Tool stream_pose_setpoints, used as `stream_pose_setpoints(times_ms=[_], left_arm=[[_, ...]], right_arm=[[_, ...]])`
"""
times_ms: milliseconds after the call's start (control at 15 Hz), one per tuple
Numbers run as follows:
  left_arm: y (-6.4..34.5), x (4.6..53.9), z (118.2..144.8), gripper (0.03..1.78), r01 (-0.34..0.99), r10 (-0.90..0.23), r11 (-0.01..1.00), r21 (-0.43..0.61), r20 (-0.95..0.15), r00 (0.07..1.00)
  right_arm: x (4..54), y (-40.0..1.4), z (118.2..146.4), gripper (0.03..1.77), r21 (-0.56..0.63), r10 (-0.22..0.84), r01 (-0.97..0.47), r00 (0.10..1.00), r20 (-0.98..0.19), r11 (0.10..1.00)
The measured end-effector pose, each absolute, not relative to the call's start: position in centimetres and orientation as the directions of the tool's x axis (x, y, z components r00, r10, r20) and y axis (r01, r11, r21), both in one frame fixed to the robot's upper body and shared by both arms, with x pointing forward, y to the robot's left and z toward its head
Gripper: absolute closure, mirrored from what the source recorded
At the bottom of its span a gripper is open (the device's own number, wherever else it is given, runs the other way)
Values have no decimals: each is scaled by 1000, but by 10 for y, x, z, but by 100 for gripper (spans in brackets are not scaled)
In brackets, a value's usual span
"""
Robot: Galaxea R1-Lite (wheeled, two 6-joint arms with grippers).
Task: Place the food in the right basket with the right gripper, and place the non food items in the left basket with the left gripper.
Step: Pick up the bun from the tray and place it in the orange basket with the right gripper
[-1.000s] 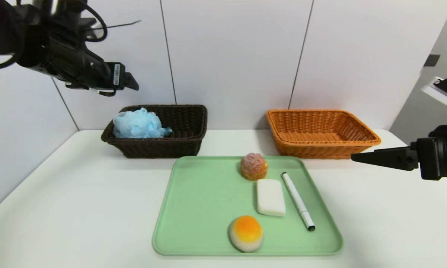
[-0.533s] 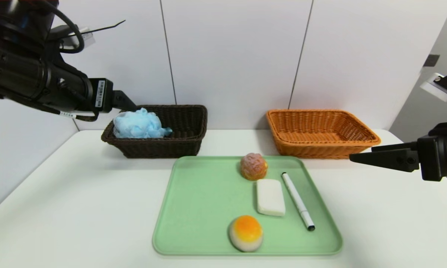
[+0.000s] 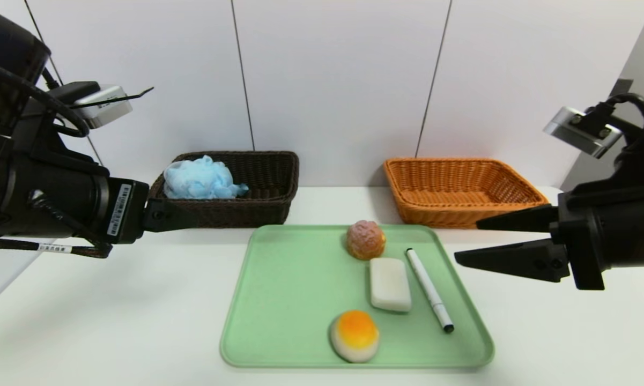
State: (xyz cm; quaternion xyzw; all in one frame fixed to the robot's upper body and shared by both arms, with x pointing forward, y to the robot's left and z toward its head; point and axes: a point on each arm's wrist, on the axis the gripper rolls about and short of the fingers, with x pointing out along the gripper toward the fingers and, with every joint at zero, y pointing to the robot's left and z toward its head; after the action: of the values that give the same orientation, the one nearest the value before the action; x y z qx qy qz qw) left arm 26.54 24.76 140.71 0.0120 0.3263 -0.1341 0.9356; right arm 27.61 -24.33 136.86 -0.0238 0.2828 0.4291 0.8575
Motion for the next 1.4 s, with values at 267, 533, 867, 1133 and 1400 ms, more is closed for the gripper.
stream_pose_setpoints(times_ms=[267,533,867,1133,1400], left_arm=[[250,259,1407,12,255,-244,964,-71,-611,753],[251,257,1405,12,246,-242,966,-80,-616,749],[252,256,1402,12,244,-241,966,-83,-621,745],[251,256,1402,12,243,-242,966,-85,-622,745],[251,257,1399,12,241,-240,967,-84,-628,740]], right_arm=[[287,-206,1364,10,221,759,-813,355,-546,539],[301,-170,1358,10,225,703,-822,268,-658,523],[319,-125,1340,10,152,598,-837,237,-766,526],[328,-107,1314,10,72,511,-869,219,-831,490],[329,-99,1297,10,26,455,-890,207,-866,454]])
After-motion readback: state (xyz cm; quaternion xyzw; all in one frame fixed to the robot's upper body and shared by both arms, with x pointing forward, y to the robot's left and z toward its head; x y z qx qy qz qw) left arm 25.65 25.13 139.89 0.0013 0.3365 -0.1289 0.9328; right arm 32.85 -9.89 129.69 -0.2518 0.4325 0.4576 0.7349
